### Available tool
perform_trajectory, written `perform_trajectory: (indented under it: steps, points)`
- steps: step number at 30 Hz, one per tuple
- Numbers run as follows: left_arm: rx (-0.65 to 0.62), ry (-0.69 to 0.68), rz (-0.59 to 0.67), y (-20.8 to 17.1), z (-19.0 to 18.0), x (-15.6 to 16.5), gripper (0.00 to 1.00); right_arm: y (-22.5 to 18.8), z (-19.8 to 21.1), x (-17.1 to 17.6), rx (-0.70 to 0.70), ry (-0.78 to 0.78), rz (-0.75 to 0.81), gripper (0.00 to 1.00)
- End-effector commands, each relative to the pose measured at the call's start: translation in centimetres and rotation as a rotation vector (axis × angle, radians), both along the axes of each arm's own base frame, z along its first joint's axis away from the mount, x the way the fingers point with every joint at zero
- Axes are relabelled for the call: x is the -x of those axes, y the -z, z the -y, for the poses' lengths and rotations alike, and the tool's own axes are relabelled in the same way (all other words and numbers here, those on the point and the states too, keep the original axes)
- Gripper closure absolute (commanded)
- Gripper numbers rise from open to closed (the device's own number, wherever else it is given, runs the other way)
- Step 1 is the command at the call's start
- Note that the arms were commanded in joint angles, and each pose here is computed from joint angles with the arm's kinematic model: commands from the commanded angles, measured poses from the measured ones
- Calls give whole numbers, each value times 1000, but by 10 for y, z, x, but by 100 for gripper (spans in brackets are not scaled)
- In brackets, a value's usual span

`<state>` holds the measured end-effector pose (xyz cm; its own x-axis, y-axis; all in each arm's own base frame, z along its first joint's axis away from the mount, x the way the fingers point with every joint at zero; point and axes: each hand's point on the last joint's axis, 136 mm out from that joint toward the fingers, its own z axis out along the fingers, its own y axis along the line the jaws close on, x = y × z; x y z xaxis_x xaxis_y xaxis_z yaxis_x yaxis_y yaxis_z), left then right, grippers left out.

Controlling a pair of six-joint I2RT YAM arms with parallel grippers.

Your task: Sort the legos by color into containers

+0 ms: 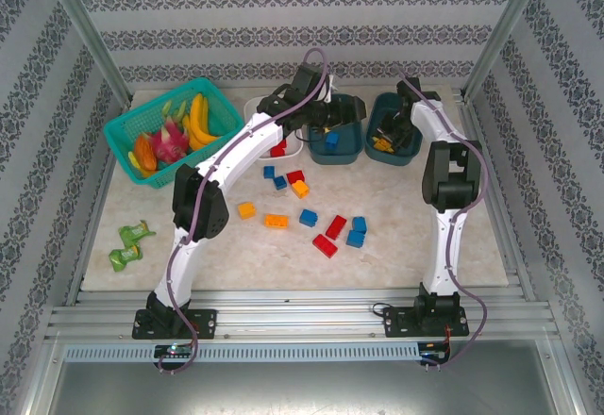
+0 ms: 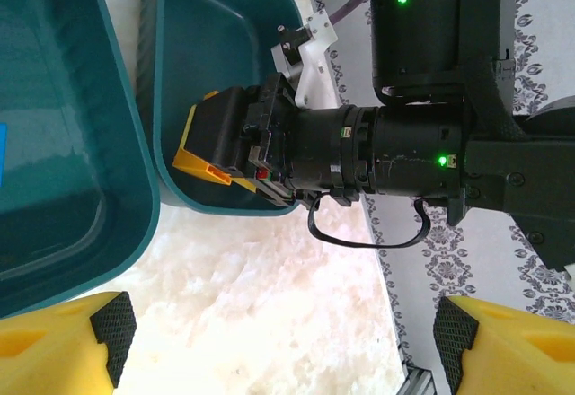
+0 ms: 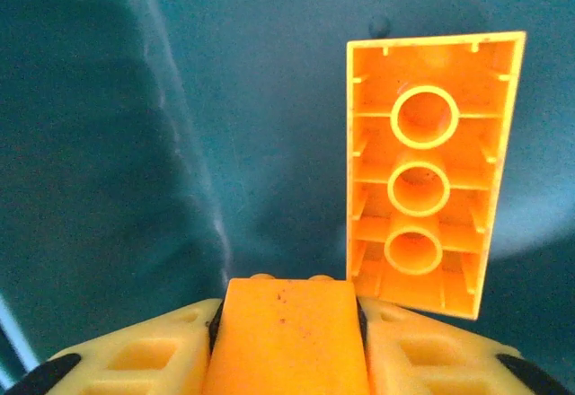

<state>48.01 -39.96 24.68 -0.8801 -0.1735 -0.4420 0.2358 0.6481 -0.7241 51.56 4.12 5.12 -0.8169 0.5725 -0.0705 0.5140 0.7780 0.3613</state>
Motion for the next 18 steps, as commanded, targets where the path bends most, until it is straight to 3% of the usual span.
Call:
perform_trajectory:
  steps: [1,6,12,18]
  points:
    - [-31,-9,6,0,-10,-2,12,-4,2,1,-24,7,-16,50]
    - [-88,-55,-7,3,-27,6,12,-26,2,-2,-23,1,26,40]
    - [-232,-159,-52,19,-72,30,15,-94,-2,0,12,-4,180,39]
    - [-435,-267,-159,74,-140,64,17,-157,-63,38,36,-169,405,38]
